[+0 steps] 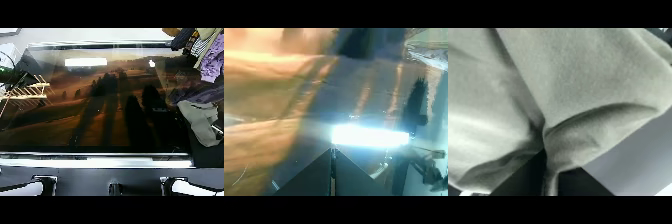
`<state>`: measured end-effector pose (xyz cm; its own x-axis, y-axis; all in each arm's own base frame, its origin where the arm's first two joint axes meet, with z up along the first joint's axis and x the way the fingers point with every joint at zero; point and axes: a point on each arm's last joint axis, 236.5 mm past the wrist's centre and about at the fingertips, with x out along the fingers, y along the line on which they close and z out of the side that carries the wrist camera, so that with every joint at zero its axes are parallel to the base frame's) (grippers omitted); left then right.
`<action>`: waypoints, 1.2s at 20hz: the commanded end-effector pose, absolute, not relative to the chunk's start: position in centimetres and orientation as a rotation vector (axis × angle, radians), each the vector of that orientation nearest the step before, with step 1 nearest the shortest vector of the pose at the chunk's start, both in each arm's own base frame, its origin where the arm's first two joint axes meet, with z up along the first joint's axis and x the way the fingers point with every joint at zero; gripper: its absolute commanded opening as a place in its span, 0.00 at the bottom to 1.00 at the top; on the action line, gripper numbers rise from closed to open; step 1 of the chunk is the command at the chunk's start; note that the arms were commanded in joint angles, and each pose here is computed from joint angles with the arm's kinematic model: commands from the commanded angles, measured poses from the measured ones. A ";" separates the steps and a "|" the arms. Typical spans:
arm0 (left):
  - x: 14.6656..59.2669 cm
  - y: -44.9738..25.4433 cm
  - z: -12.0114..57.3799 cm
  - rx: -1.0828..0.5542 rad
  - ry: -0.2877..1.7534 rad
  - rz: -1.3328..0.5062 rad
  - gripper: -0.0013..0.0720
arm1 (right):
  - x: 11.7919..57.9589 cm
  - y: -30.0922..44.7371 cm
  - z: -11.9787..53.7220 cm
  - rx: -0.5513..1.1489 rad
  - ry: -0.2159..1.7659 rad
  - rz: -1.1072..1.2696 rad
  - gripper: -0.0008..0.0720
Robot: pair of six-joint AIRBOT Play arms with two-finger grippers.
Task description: Fold the clothes and pants, and hang the long-sleeved shirts on hangers.
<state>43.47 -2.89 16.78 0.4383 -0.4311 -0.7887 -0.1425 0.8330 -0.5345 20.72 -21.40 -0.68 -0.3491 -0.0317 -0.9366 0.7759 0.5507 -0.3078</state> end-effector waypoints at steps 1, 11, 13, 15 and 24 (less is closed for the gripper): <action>43.5 -2.9 16.8 -0.587 1.119 -0.193 0.04 | 18.5 -21.0 -1.4 0.587 1.820 -0.978 0.04; 43.5 -2.9 16.8 -0.584 1.119 -0.194 0.04 | 15.8 -22.3 -1.9 0.456 1.905 -1.028 0.04; 43.5 -2.9 16.8 -0.584 1.119 -0.194 0.04 | 15.2 -21.9 -2.2 0.455 1.930 -1.026 0.05; 43.5 -2.9 16.8 -0.584 1.119 -0.194 0.04 | 14.3 -22.1 -2.2 0.422 1.966 -1.039 0.05; 43.5 -2.1 16.2 -0.508 1.118 -0.188 0.04 | 19.1 -25.1 0.8 0.425 1.603 -1.063 0.58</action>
